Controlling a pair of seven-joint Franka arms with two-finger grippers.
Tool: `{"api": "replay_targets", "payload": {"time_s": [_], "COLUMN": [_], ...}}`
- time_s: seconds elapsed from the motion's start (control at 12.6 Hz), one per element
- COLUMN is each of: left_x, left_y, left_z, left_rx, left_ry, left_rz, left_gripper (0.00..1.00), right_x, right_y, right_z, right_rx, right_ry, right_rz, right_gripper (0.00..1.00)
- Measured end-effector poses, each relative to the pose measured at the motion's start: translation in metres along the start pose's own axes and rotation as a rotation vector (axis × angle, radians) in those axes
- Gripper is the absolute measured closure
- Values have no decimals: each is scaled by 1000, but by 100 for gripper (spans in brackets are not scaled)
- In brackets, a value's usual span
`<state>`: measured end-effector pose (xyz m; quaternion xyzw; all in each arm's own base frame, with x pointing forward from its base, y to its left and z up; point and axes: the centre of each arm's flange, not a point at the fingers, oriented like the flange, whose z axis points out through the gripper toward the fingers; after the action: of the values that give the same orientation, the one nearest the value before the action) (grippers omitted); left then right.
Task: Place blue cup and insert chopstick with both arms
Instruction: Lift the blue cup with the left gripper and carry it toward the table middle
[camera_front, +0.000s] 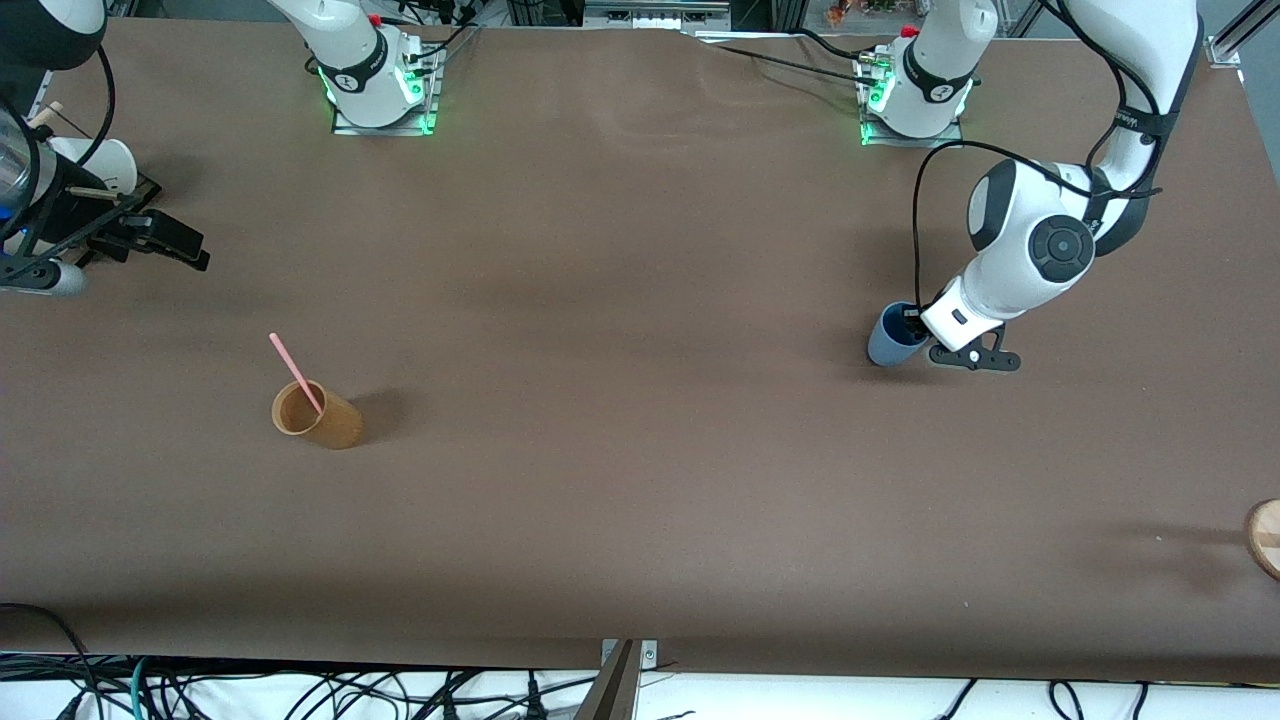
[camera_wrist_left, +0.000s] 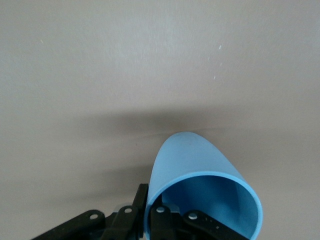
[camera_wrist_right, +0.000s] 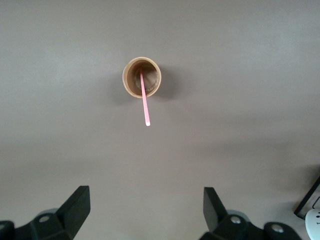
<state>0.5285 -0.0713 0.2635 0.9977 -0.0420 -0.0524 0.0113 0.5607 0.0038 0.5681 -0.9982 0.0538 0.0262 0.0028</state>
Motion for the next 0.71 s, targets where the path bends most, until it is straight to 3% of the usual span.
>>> {"api": "replay_targets", "payload": {"time_s": [0.24, 0.71], "left_x": [22, 52], "left_y": [2, 50], "left_z": [-53, -131], "left_rx": [0, -2], "left_ry": [-10, 48], "left_rz": [3, 41], "left_gripper": [94, 94], "right_x": [0, 0], "right_y": [0, 0], "right_z": [0, 0], "right_rx": [0, 0], "right_ry": [0, 0], "right_rz": [0, 0], "right_gripper": [0, 0]}}
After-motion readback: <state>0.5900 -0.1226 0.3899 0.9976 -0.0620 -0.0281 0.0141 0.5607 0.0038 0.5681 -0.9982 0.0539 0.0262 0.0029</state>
